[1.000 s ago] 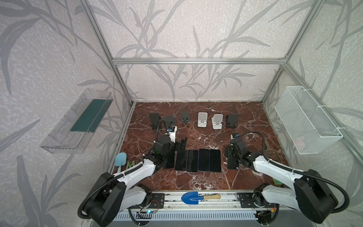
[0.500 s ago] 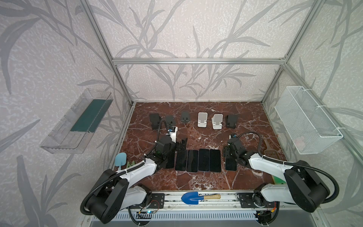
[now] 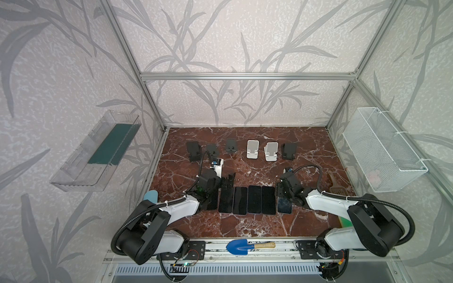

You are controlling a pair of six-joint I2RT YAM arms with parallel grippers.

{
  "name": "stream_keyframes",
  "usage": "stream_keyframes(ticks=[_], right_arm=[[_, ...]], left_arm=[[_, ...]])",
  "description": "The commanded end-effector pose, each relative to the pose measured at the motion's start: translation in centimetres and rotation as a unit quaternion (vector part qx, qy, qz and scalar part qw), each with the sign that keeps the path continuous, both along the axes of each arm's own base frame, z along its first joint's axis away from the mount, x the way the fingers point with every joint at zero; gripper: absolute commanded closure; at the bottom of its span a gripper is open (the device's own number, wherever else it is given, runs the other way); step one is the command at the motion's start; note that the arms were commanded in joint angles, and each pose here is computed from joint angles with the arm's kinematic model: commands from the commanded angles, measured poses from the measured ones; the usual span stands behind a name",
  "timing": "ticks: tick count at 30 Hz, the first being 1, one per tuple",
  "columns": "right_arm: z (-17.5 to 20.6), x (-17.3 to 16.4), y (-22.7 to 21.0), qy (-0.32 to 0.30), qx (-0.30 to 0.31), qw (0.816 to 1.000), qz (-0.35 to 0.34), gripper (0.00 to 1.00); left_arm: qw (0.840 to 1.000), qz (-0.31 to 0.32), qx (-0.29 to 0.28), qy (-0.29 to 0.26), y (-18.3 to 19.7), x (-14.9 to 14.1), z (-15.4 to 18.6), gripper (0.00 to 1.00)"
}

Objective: Remove the phone from the phone stand
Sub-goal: Place the phone to the middle-right of the table.

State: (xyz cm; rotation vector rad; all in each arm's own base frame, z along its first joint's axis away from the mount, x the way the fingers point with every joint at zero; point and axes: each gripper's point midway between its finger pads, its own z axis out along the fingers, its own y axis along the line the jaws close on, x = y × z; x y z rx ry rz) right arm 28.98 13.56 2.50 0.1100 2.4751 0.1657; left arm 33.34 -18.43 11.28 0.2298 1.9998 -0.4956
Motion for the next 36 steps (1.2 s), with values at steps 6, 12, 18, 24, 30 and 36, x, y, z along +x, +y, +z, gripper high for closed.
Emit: stream_keyframes(ticks=[6, 12, 18, 24, 30, 36], right_arm=[[-1.3, -0.8, -1.1, 0.006, -0.038, 0.999, -0.007, 0.41], [-1.7, -0.8, -1.2, 0.012, -0.044, 0.999, -0.004, 0.40], [-1.7, -0.6, -0.9, 0.018, -0.048, 0.999, -0.002, 0.38], [-1.6, -0.6, -1.1, 0.020, -0.053, 0.998, -0.009, 0.27], [-1.6, -0.5, -1.3, 0.016, -0.059, 0.998, -0.012, 0.27], [-1.9, -0.4, -1.1, 0.019, -0.058, 0.998, -0.009, 0.28]], left_arm=[[1.000, -0.011, -0.021, -0.020, -0.4, -0.5, 1.3, 0.05], [1.000, -0.003, -0.007, -0.017, 0.6, -1.3, 0.8, 0.05], [1.000, 0.001, -0.003, -0.021, 0.8, -1.4, 0.8, 0.05], [1.000, 0.000, -0.005, -0.022, 0.8, -1.5, 0.7, 0.05], [1.000, -0.002, -0.005, -0.024, 0.7, -1.4, 0.6, 0.05], [1.000, -0.002, -0.007, -0.024, 0.7, -1.4, 0.7, 0.05]])
